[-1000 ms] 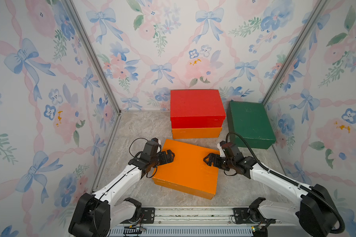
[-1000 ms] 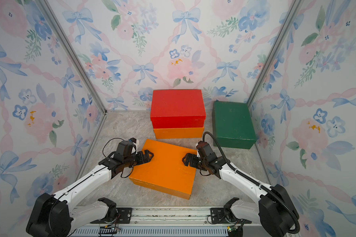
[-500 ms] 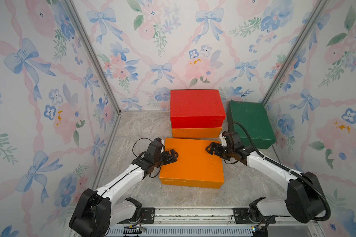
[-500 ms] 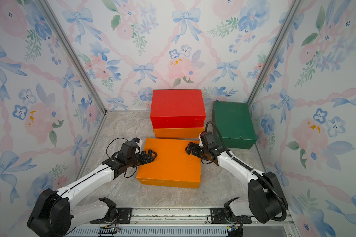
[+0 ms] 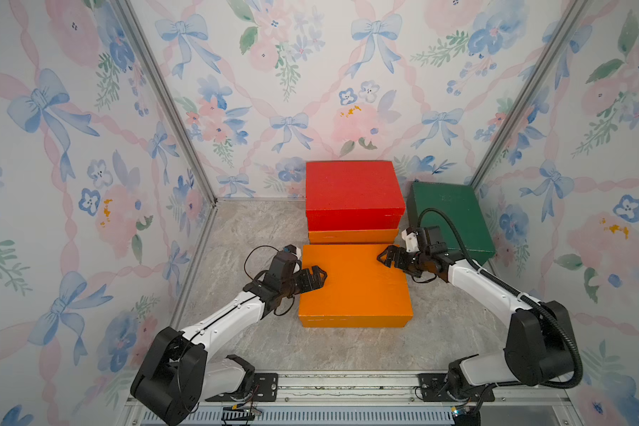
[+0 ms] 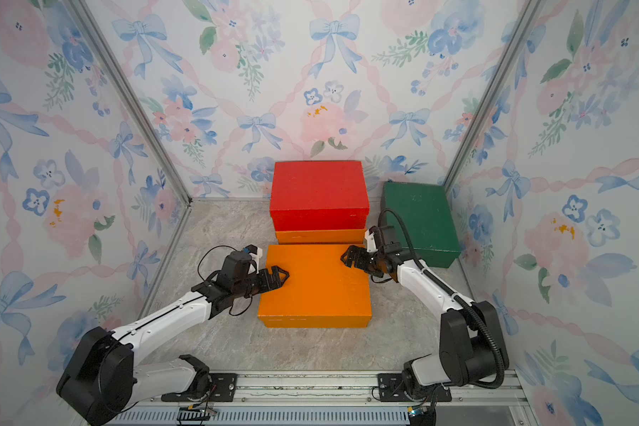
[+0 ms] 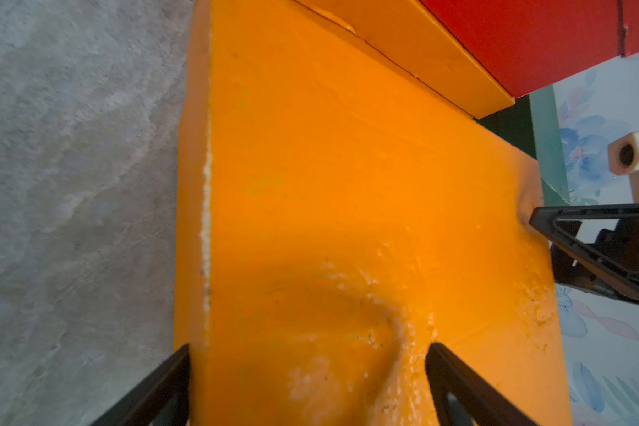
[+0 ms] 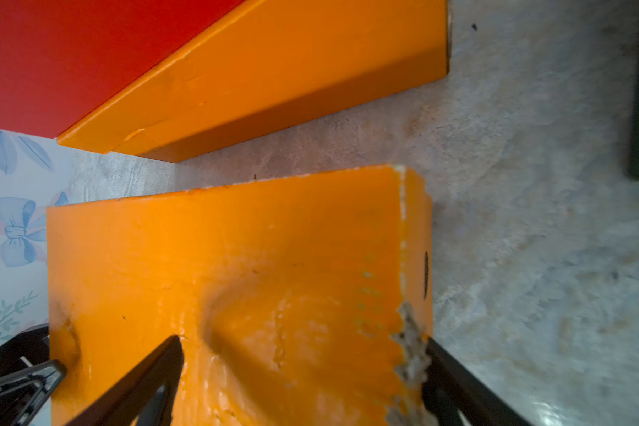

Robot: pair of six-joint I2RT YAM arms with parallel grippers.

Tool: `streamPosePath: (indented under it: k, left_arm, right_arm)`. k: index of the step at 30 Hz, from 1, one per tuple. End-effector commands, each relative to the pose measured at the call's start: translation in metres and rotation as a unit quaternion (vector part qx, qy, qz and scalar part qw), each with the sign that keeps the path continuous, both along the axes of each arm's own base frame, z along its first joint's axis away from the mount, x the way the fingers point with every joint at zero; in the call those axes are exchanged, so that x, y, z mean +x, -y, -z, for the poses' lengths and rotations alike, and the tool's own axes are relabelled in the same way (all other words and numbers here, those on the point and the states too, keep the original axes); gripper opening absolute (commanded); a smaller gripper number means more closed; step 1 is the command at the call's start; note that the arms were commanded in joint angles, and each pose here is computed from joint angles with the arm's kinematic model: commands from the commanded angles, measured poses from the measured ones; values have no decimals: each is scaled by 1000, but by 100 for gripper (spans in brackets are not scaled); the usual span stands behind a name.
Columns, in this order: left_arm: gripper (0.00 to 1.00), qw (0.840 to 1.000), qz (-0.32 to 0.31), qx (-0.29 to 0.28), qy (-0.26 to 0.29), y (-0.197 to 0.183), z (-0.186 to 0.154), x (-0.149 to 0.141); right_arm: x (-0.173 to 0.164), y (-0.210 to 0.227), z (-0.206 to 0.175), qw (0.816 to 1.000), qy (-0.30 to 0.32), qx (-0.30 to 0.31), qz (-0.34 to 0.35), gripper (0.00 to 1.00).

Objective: Stack the shoeboxes
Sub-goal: Move the shoebox to the center of the board.

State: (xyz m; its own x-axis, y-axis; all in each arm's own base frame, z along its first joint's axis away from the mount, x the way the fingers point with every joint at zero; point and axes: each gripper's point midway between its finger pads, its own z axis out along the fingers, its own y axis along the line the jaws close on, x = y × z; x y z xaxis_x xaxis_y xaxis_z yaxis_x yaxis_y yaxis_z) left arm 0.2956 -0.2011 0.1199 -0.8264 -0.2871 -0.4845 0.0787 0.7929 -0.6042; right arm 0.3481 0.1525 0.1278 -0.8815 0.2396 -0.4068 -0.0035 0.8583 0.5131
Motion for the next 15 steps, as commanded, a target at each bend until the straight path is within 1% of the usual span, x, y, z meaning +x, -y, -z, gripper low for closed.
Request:
streamPosePath:
  k: [1,4,9,15]
  left_arm:
    - [98,1000,21,-13,18,12,-12,6]
    - [98,1000,23,-12,18,12,-11,6]
    - [98,999,24,-16,28,9,-18,7]
    - [98,999,12,-18,47,-9,-26,10]
  right_arm:
    - [-3,11,-12,1000,7,-6,-6,97]
    - [-4,21,-11,1000,4,-14,2,97]
    - [-8,31,-21,999,15,-29,11,97]
    - [-30,43,-36,999,31,-43,13,97]
